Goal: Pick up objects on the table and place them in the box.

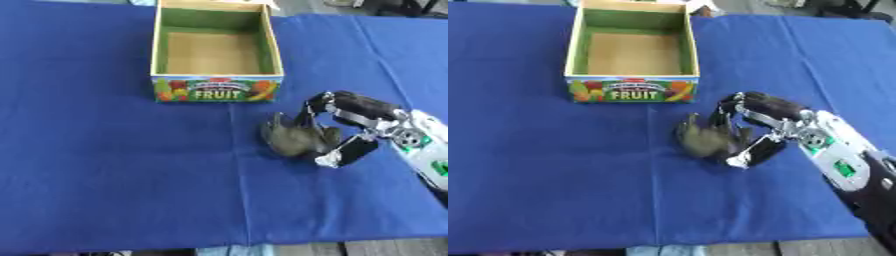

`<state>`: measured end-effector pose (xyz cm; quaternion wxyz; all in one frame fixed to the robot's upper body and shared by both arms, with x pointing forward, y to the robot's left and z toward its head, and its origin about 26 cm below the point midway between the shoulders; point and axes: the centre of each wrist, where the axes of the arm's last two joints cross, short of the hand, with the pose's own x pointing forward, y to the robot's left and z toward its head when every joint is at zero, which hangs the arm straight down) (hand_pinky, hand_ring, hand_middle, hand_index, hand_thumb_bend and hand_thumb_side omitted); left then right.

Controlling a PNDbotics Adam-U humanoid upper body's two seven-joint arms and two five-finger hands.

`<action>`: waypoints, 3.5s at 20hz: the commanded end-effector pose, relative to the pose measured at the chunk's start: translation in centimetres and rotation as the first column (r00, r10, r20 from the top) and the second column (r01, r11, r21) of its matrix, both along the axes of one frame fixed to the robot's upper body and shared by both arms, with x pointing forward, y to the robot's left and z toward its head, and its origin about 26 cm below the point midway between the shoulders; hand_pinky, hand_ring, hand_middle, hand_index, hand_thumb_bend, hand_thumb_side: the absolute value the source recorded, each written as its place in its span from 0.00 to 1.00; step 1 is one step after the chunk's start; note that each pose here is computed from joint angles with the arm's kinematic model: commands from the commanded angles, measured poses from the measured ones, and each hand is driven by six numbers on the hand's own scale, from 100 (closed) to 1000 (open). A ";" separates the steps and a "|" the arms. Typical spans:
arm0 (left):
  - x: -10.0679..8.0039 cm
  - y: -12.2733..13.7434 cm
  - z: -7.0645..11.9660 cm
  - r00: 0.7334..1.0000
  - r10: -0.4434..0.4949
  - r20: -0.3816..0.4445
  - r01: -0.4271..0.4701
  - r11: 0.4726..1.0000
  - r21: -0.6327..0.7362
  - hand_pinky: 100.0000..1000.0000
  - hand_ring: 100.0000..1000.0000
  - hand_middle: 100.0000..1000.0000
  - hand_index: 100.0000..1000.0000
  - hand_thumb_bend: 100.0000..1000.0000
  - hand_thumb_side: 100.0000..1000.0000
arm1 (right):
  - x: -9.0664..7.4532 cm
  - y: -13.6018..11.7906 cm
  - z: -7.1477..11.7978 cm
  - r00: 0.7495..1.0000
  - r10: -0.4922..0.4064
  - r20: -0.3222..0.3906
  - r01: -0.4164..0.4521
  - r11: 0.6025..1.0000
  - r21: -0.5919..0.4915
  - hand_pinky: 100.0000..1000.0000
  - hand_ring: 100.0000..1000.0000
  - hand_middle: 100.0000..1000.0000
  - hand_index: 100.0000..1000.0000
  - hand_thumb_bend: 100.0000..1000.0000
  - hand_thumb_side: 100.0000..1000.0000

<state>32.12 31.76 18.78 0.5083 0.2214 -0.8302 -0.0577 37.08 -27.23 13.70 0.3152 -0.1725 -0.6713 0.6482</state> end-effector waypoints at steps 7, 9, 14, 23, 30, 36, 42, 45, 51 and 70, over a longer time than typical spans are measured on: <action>-0.2 0.1 0.9 1.000 -0.008 0.026 0.007 1.000 0.015 0.42 0.56 0.53 0.61 0.43 0.64 | 0.2 -0.5 1.3 0.993 -0.039 0.114 0.035 0.999 0.035 0.54 0.53 0.42 0.55 0.07 0.00; -0.1 0.1 0.9 1.000 -0.008 0.026 0.007 1.000 0.015 0.42 0.56 0.53 0.61 0.43 0.64 | 0.1 -0.6 1.7 0.990 -0.044 0.132 0.038 0.998 0.047 0.54 0.53 0.41 0.55 0.07 0.00; -0.2 0.1 0.9 1.000 -0.007 0.025 0.007 1.000 0.015 0.42 0.56 0.53 0.61 0.43 0.64 | -0.2 -1.1 4.0 0.976 -0.063 0.208 0.045 0.995 0.086 0.54 0.53 0.42 0.55 0.09 0.00; -0.2 0.2 0.9 1.000 -0.006 0.024 0.006 1.000 0.018 0.42 0.56 0.53 0.61 0.44 0.63 | -1.9 -1.3 9.8 0.931 -0.052 0.362 0.018 0.995 0.097 0.56 0.53 0.42 0.55 0.11 0.00; -0.2 0.1 0.8 1.000 -0.009 0.022 0.008 1.000 0.018 0.42 0.56 0.53 0.61 0.44 0.63 | -2.4 -1.3 13.4 0.890 -0.071 0.450 0.022 0.993 0.112 0.57 0.53 0.42 0.55 0.12 0.00; -0.1 -0.1 0.9 1.000 -0.021 0.023 0.021 1.000 0.016 0.42 0.56 0.53 0.61 0.44 0.63 | -0.7 -1.2 14.7 0.875 -0.104 0.472 0.049 0.991 0.128 0.57 0.54 0.42 0.55 0.13 0.00; 0.1 -0.7 0.9 0.999 -0.049 0.025 0.048 0.999 0.007 0.42 0.56 0.53 0.61 0.44 0.63 | 2.4 -0.9 15.2 0.860 -0.164 0.483 0.106 0.984 0.144 0.57 0.54 0.42 0.55 0.13 0.00; 0.3 -1.3 1.0 0.997 -0.076 0.026 0.076 0.997 0.002 0.42 0.56 0.53 0.61 0.44 0.64 | 4.2 -0.8 15.2 0.849 -0.206 0.486 0.149 0.977 0.153 0.57 0.54 0.42 0.56 0.13 0.00; 0.7 -3.1 1.7 0.987 -0.152 0.049 0.153 0.988 -0.010 0.42 0.56 0.53 0.61 0.44 0.63 | 7.2 -1.1 14.2 0.822 -0.292 0.488 0.240 0.956 0.167 0.57 0.53 0.42 0.56 0.13 0.00; 1.4 -7.2 3.0 0.939 -0.334 0.086 0.338 0.941 -0.032 0.42 0.56 0.52 0.61 0.44 0.63 | 12.2 -0.9 5.6 0.721 -0.579 0.380 0.496 0.815 0.300 0.55 0.58 0.49 0.66 0.16 0.00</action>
